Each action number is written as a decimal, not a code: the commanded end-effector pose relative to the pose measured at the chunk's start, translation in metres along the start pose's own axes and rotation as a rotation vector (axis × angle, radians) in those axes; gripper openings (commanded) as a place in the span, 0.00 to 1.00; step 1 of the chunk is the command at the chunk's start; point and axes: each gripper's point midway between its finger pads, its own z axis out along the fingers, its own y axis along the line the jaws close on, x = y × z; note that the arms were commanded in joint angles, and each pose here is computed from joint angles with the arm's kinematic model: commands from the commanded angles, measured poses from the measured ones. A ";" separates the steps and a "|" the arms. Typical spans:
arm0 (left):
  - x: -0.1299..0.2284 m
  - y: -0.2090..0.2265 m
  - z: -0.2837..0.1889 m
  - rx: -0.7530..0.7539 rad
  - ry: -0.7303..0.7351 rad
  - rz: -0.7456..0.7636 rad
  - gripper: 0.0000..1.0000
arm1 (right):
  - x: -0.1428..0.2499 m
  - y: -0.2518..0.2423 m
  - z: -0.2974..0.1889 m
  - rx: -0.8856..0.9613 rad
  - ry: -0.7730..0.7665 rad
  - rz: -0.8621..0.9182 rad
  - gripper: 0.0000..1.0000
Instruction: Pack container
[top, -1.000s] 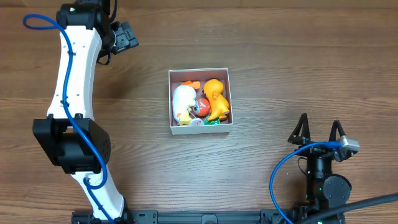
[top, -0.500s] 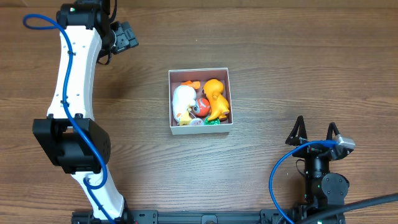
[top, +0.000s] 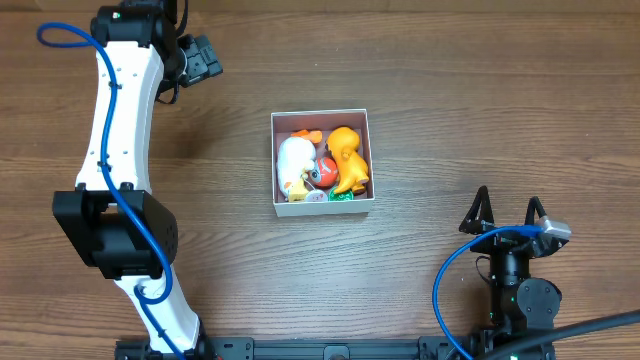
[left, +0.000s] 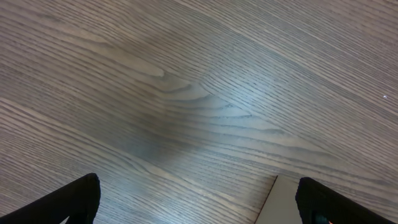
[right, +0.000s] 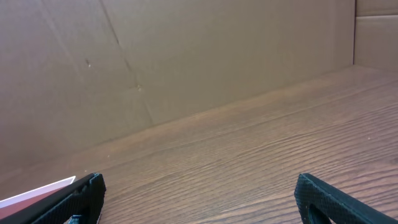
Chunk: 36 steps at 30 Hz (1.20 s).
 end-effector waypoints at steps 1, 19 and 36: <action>-0.005 0.000 -0.003 0.007 -0.012 -0.014 1.00 | 0.002 0.000 0.000 -0.003 -0.004 -0.004 1.00; 0.001 0.003 -0.003 -0.006 0.010 -0.005 1.00 | 0.002 0.000 0.000 -0.003 -0.004 -0.004 1.00; -0.009 0.032 -0.193 0.122 -0.399 -0.021 1.00 | 0.002 0.000 0.000 -0.004 -0.004 -0.004 1.00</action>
